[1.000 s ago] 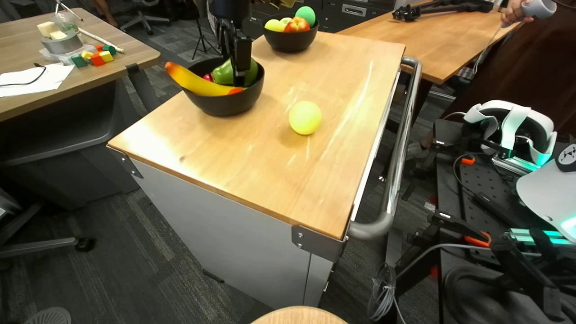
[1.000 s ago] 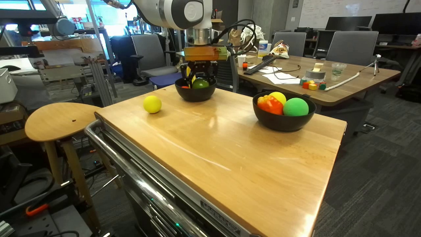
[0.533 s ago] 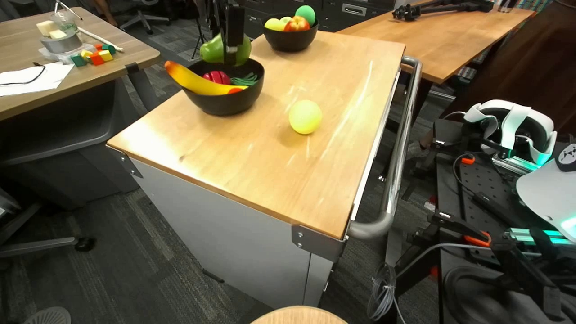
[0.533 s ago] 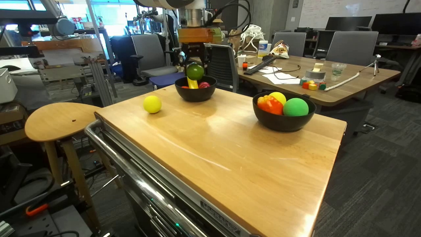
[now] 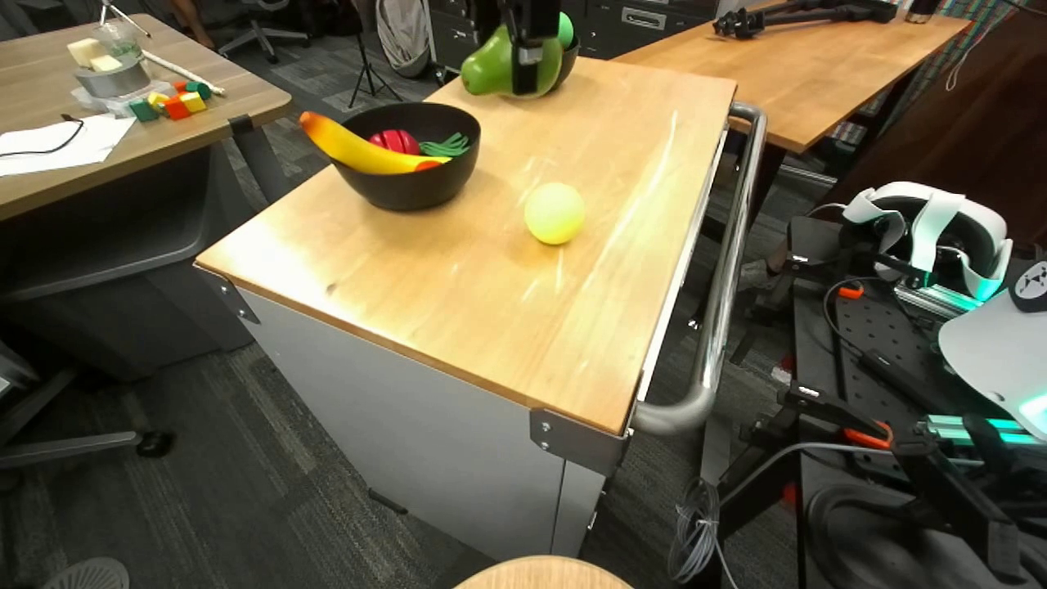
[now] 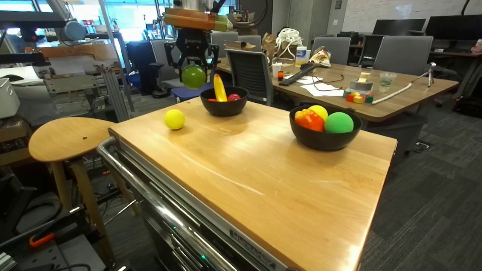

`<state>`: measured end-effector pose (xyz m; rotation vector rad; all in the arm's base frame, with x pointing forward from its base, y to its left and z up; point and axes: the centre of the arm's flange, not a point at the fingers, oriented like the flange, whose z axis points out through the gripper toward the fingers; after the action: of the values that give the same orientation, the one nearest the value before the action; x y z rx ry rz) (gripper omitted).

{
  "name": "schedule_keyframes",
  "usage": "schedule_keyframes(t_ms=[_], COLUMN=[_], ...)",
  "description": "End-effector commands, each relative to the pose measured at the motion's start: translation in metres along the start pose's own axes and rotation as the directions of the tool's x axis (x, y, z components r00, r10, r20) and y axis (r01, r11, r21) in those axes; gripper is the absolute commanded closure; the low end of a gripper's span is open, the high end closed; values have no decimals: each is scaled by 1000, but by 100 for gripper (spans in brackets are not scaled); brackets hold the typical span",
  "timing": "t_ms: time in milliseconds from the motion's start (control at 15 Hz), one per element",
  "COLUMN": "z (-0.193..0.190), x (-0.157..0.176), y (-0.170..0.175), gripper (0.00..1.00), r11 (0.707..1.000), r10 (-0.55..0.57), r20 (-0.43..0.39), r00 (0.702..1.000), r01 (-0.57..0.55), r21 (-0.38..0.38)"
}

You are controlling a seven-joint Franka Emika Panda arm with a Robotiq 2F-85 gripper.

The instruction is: Remove the fruits and vegetables from the two black bowls

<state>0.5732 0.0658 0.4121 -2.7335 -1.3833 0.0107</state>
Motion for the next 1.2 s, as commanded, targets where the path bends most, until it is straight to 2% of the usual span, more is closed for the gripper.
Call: schedule_keyframes(t_ms=[0,267,533,600,667,800,933,1133], z=[29,68,84,85,85,74,49,-9], x=[-38,-69,-74,-72,-69,-62,-48,-18], y=[5,27,36,37,38,38,35,22], gripper=[58,58,58,17,6,0,0,0], r11=[996,987,985,986,985,985,988,994], r10=[94,158,170,168,169,169,154,91], r20=[29,52,75,79,79,70,51,-3], r00=[995,986,983,983,982,983,987,996], r01=[-94,-159,-171,-169,-170,-171,-154,-91], r21=[2,11,3,8,10,13,-8,-58])
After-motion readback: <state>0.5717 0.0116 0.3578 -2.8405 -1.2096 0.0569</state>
